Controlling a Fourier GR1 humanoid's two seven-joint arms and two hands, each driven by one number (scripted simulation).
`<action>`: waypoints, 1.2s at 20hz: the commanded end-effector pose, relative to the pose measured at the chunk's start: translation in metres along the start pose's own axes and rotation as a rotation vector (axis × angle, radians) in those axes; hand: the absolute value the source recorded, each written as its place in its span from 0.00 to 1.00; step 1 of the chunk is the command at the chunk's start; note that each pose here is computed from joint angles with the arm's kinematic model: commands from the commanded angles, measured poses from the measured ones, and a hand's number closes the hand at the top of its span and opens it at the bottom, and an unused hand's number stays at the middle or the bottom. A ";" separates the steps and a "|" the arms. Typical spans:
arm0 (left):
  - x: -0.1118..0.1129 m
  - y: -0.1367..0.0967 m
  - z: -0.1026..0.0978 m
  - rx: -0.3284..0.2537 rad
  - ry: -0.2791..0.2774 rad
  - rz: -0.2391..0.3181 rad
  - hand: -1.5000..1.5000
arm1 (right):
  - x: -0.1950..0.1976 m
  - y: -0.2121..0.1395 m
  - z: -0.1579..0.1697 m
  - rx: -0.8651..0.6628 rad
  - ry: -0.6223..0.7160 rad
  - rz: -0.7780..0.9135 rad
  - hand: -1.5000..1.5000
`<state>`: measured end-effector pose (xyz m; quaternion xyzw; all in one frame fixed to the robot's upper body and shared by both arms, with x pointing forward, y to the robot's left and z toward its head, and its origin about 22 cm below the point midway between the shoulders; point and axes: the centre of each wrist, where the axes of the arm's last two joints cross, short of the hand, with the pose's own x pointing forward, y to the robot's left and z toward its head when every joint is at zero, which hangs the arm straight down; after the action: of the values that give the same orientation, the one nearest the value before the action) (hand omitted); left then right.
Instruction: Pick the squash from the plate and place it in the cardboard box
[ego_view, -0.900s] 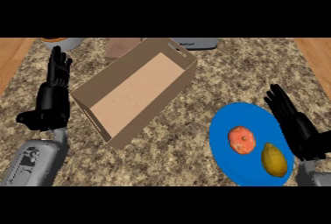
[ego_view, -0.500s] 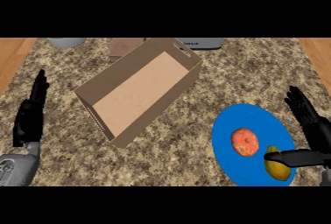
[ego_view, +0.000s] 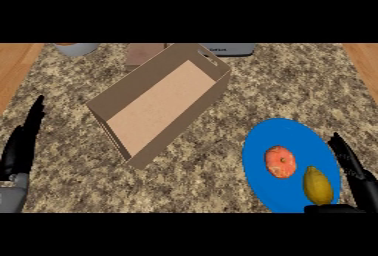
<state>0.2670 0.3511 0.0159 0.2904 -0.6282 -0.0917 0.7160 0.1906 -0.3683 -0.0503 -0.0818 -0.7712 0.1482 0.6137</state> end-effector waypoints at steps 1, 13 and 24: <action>-0.002 0.013 -0.002 -0.007 0.014 0.005 0.50 | -0.014 -0.006 0.023 0.027 -0.092 0.096 0.00; 0.008 0.008 0.002 0.007 0.010 -0.029 0.50 | 0.051 -0.044 -0.053 0.431 0.177 0.597 0.00; -0.014 0.001 -0.005 -0.006 0.018 -0.015 0.50 | 0.053 -0.010 -0.105 0.614 0.354 0.707 0.00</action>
<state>0.2614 0.3549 0.0105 0.2934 -0.6197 -0.0973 0.7214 0.2677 -0.3525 0.0302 -0.1697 -0.5309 0.5323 0.6372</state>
